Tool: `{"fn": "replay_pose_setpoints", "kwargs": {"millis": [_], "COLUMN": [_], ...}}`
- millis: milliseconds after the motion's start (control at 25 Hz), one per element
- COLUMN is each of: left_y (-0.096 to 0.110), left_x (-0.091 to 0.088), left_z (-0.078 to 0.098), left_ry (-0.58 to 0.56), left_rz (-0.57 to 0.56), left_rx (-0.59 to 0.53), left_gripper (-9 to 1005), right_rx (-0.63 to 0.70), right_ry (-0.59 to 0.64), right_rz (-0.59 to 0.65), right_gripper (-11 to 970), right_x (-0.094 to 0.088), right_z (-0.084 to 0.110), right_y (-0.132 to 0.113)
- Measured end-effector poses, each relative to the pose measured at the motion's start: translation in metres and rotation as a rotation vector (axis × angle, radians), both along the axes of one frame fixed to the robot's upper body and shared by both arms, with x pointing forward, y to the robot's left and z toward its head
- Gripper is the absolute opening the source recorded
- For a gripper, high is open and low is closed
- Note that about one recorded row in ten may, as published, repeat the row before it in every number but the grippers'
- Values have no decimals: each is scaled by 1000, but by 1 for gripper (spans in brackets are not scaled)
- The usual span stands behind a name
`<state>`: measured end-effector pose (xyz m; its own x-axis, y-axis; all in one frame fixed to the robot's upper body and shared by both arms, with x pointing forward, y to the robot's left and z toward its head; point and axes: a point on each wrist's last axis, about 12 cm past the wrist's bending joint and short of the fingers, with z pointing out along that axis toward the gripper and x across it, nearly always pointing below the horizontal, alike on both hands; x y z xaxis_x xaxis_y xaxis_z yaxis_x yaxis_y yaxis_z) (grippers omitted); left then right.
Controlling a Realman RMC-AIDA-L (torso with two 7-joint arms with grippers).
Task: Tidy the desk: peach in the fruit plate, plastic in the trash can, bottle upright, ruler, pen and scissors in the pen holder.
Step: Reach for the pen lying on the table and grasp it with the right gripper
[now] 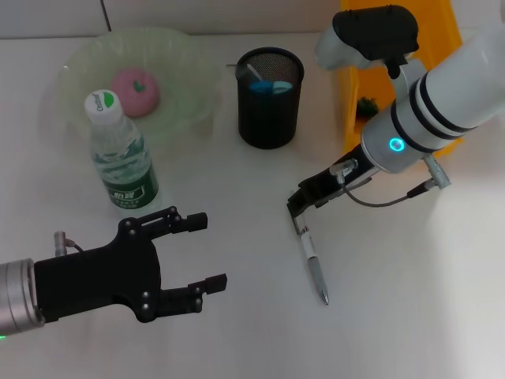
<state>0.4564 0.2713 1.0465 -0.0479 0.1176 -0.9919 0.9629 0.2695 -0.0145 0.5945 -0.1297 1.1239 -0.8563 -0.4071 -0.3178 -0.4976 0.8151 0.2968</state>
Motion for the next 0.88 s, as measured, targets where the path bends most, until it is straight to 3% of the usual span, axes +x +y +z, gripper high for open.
{"fn": "replay_pose_setpoints", "kwargs": {"millis": [880], "left_y": [1], "left_x": [0], "left_z": [0], "left_ry": [-7], "left_rz": [5], "left_rx": [-1], "left_gripper": [804], "right_rx": [-23], "right_ry": [21], "right_rz": [3], "right_gripper": [435], "right_x": [6], "right_z": [-7], "right_y": [7]}}
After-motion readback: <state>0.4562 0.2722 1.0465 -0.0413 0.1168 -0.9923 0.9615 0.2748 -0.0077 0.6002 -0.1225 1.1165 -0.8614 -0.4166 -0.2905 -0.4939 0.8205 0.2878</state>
